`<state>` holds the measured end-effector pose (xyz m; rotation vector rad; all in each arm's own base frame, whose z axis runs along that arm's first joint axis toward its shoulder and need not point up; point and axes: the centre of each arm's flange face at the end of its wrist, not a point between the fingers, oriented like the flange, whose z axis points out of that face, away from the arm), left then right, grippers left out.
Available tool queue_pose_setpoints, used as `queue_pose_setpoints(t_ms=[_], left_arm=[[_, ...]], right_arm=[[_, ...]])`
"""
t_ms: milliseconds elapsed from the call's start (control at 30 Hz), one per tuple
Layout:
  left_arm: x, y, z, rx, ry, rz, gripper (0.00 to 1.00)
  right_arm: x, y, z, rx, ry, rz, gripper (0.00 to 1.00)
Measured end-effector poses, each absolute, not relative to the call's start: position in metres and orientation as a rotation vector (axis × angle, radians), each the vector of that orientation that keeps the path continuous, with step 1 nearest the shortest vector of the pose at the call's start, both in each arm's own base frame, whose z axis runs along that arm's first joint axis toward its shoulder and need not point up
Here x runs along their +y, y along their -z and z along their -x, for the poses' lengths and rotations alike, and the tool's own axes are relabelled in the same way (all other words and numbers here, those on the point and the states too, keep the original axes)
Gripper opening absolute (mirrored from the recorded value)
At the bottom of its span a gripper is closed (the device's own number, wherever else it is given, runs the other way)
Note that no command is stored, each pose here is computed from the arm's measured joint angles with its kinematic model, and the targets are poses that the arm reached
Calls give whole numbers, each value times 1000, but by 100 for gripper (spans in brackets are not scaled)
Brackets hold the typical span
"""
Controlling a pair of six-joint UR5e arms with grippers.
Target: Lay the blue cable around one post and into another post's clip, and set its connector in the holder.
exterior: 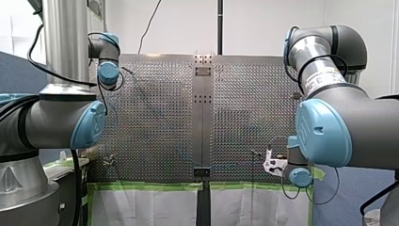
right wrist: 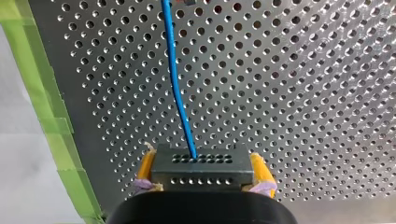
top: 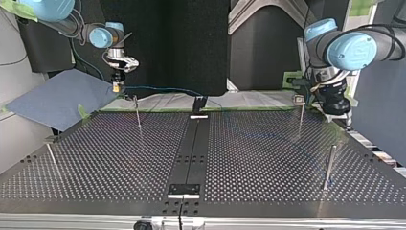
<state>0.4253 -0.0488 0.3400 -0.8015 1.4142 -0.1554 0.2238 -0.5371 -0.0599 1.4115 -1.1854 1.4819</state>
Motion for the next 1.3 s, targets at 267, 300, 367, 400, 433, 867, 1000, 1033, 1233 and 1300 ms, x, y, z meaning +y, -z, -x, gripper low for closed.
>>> queue_pose_setpoints(t_ms=[267,300,367,400,433,867,1000,1033,1233,1300], left_arm=[[-52,-372,-409,1401,136,778,99],[-52,-378,-409,1397,135,772,99],[-54,-390,-406,1391,133,754,99],[-55,-395,-405,1388,133,745,99],[-55,-401,-405,1385,134,735,99],[-68,-487,-380,1343,133,569,99],[-73,-508,-373,1341,136,514,99],[-74,-511,-372,1344,137,504,99],[-80,-520,-380,1390,109,461,99],[-81,-521,-384,1410,90,454,99]], right_arm=[[-537,60,-225,-1184,-1484,-1413,0],[-537,60,-225,-1184,-1484,-1413,0],[-537,59,-226,-1183,-1485,-1414,0],[-538,59,-226,-1182,-1485,-1414,0],[-538,59,-226,-1182,-1485,-1415,0],[-539,59,-228,-1185,-1484,-1421,0],[-539,59,-228,-1186,-1484,-1422,0],[-540,59,-228,-1186,-1483,-1423,0],[-541,59,-229,-1188,-1478,-1429,0],[-542,58,-229,-1188,-1477,-1430,0]])
